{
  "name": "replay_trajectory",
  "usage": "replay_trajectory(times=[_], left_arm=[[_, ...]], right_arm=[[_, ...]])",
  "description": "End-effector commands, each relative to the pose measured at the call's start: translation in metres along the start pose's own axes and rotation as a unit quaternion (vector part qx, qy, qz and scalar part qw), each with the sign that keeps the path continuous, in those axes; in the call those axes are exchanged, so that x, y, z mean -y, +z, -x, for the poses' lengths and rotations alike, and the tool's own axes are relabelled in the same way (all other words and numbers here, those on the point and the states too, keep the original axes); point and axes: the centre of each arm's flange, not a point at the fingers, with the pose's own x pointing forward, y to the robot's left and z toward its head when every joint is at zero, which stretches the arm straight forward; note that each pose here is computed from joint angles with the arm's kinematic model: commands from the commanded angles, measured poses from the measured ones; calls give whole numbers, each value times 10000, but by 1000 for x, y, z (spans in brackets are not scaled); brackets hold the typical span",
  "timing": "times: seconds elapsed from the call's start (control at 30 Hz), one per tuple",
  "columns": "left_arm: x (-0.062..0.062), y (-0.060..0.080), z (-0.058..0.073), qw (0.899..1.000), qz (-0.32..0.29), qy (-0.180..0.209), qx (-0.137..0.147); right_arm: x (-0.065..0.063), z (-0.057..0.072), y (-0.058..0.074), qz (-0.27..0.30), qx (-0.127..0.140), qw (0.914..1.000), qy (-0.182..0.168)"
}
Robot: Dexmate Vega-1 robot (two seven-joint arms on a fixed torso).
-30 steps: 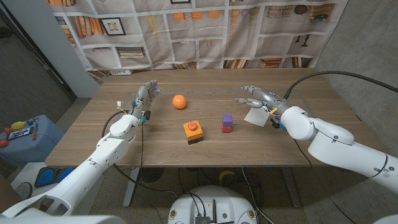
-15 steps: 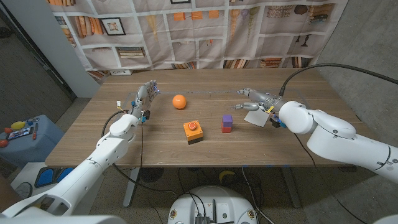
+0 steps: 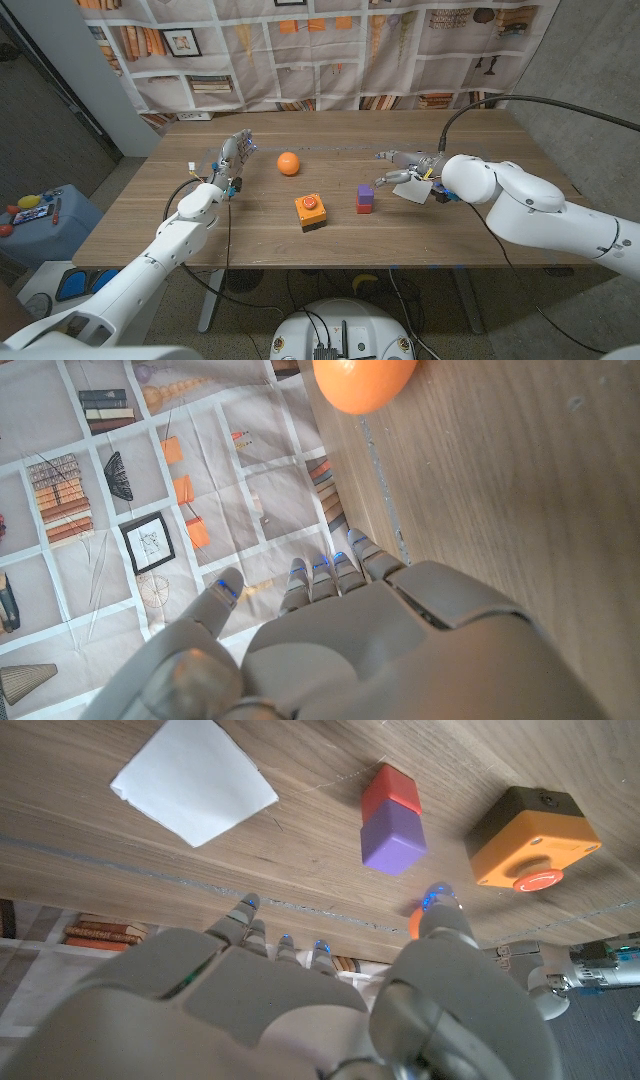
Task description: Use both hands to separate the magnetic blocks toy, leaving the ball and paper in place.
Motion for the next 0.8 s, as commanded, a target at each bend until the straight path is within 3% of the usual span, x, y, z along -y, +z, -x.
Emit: replay_trajectory(times=[0.03,0.8], left_arm=[[0,-3,2,10000,21,51,-18],[4,-11,10,9999,98,111,-59]], right_arm=[[-2,-7,14,512,-243,9978,338],[-13,-23,32,1250,-363,9904,475]])
